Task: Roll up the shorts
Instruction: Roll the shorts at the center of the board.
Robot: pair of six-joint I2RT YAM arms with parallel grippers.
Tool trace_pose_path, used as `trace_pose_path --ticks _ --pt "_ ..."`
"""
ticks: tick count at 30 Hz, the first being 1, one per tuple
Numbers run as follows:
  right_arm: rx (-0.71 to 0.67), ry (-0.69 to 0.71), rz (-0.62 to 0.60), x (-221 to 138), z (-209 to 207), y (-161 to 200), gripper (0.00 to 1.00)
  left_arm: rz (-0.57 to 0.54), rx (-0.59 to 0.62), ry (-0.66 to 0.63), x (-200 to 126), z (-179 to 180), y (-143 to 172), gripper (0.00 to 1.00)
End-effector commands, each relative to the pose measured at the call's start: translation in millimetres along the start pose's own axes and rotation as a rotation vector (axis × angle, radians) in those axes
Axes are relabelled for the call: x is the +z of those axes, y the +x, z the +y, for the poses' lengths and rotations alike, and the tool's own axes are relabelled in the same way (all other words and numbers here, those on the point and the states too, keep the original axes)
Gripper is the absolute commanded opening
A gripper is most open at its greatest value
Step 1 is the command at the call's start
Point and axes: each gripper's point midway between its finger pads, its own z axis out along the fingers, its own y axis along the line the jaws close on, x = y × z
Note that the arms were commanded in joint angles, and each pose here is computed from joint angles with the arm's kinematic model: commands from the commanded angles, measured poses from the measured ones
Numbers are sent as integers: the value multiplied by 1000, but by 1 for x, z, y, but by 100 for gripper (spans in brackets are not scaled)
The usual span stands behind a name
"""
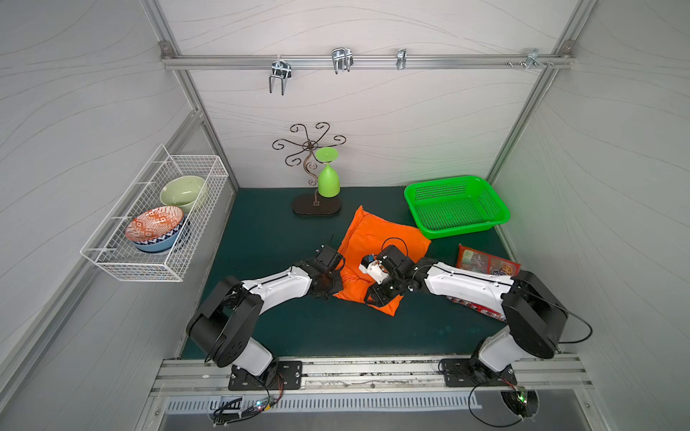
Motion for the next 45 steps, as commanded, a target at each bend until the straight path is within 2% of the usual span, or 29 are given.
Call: trace_pose_path --ticks 1,7,13,18,21,25,32,36,41,45 --pt "100 -46 -17 12 -20 -1 35 -5 10 -36 -4 5 -4 16" --pt "201 -51 53 37 -37 24 33 -35 15 3 -14 -3 -10 20" --pt "289 -53 87 50 -49 41 32 -86 16 60 -46 -9 -16 39" --pt "318 -66 93 54 -50 45 32 -70 0 123 -63 -3 3 49" --pt "322 -73 87 54 -48 44 32 -74 -39 205 -62 -3 15 58" --pt "321 -83 82 55 -46 44 32 -127 -119 308 -54 -7 14 72" --pt "311 -87 74 52 -44 42 32 -332 -332 468 -42 -2 -7 85" --pt "308 -86 72 51 -43 40 32 -379 -349 445 -38 2 -17 87" --pt "305 -89 66 51 -42 37 32 -375 -358 392 -20 4 -22 89" --pt "303 -88 69 50 -42 37 32 -361 -364 408 -5 -3 -28 89"
